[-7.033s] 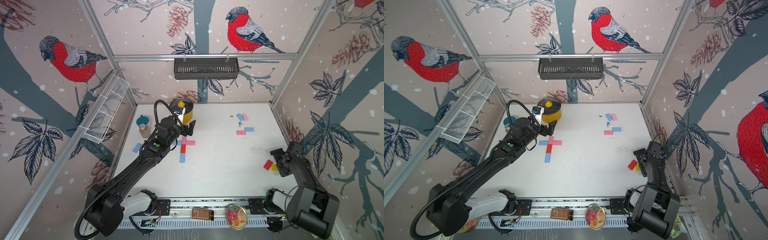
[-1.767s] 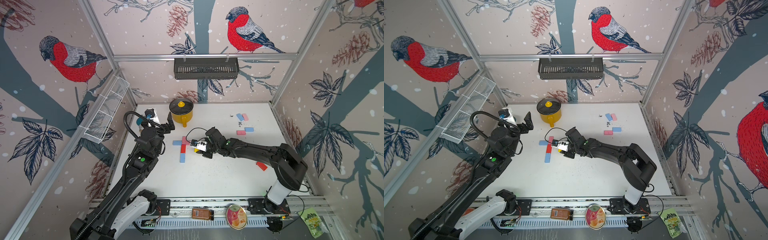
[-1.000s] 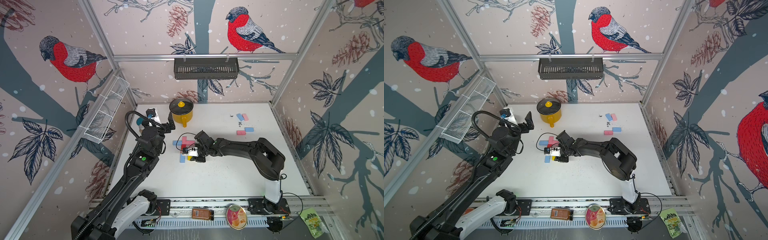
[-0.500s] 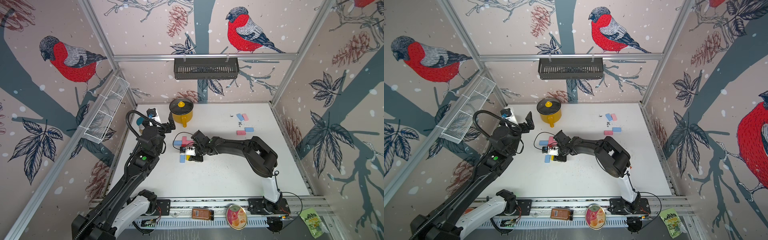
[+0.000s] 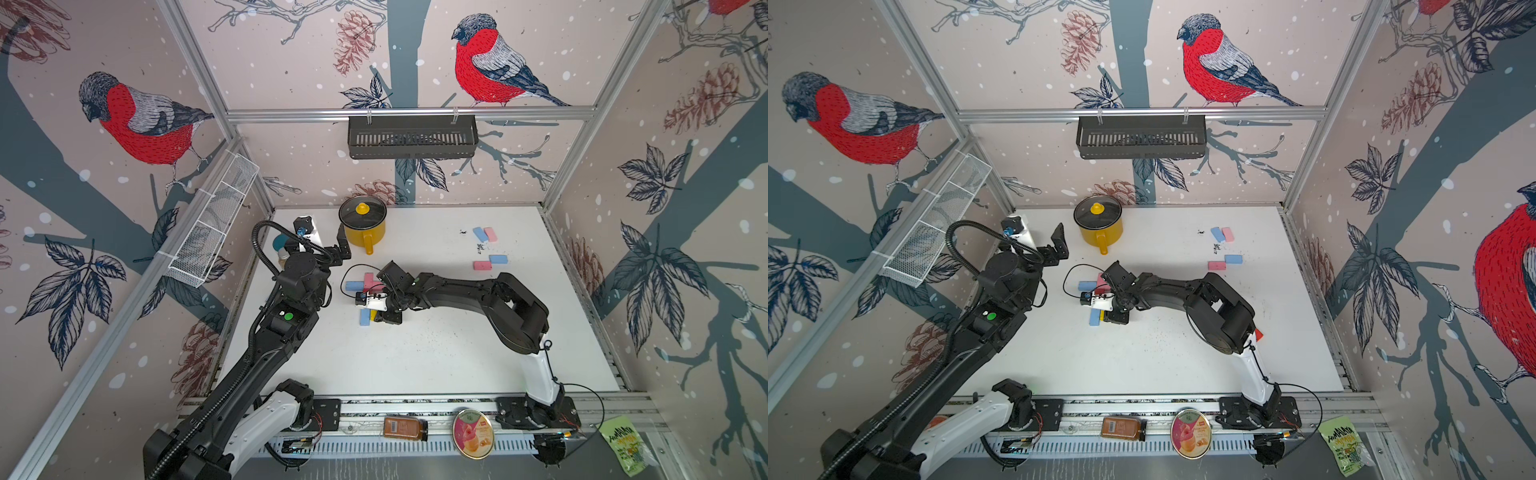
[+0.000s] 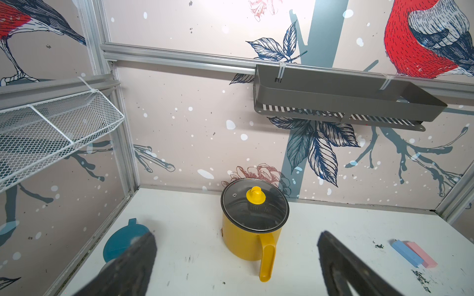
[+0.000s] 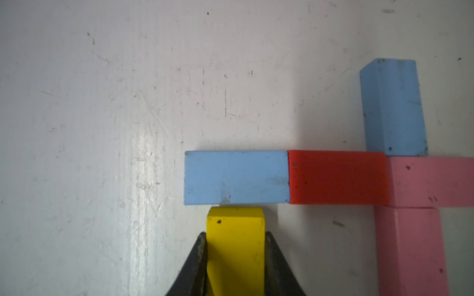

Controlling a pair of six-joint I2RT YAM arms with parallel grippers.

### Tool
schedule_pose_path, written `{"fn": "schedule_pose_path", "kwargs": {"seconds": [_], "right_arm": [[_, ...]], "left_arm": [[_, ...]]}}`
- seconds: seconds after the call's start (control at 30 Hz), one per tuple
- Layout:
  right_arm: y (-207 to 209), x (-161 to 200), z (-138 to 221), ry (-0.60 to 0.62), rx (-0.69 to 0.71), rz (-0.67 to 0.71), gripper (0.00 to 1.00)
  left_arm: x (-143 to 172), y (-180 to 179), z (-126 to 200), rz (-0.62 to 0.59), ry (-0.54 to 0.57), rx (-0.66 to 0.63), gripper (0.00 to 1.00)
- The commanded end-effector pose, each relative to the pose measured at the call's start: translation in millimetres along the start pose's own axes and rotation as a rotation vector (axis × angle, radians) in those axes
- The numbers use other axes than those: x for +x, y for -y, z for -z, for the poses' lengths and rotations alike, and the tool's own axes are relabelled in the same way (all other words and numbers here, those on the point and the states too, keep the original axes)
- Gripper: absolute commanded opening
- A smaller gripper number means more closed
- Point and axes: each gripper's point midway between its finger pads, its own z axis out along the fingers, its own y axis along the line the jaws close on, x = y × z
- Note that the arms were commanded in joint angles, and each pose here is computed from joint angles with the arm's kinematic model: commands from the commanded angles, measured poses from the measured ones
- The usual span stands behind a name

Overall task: Assemble the letter t with building blocks
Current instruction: Assemble the building block at the center of the board.

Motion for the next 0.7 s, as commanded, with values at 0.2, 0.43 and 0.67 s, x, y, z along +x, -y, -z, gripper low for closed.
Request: {"fn": "schedule_pose_path", "kwargs": {"seconds": [0.2, 0.43, 0.67], "right_arm": [[-11, 13, -3, -0.059, -0.029, -0.047, 0.11], [-17, 15, -5, -0.069, -0.042, -0.050, 0.13], [-19, 17, -7, -0.074, -0.043, -0.065, 0.15]], "left_arm": [[-10, 0, 0, 0.010, 0.032, -0.001, 0.97], [-10, 0, 0, 0.012, 0.034, 0.005, 0.97], [-9, 0, 0, 0.012, 0.031, 0.003, 0.97]]}}
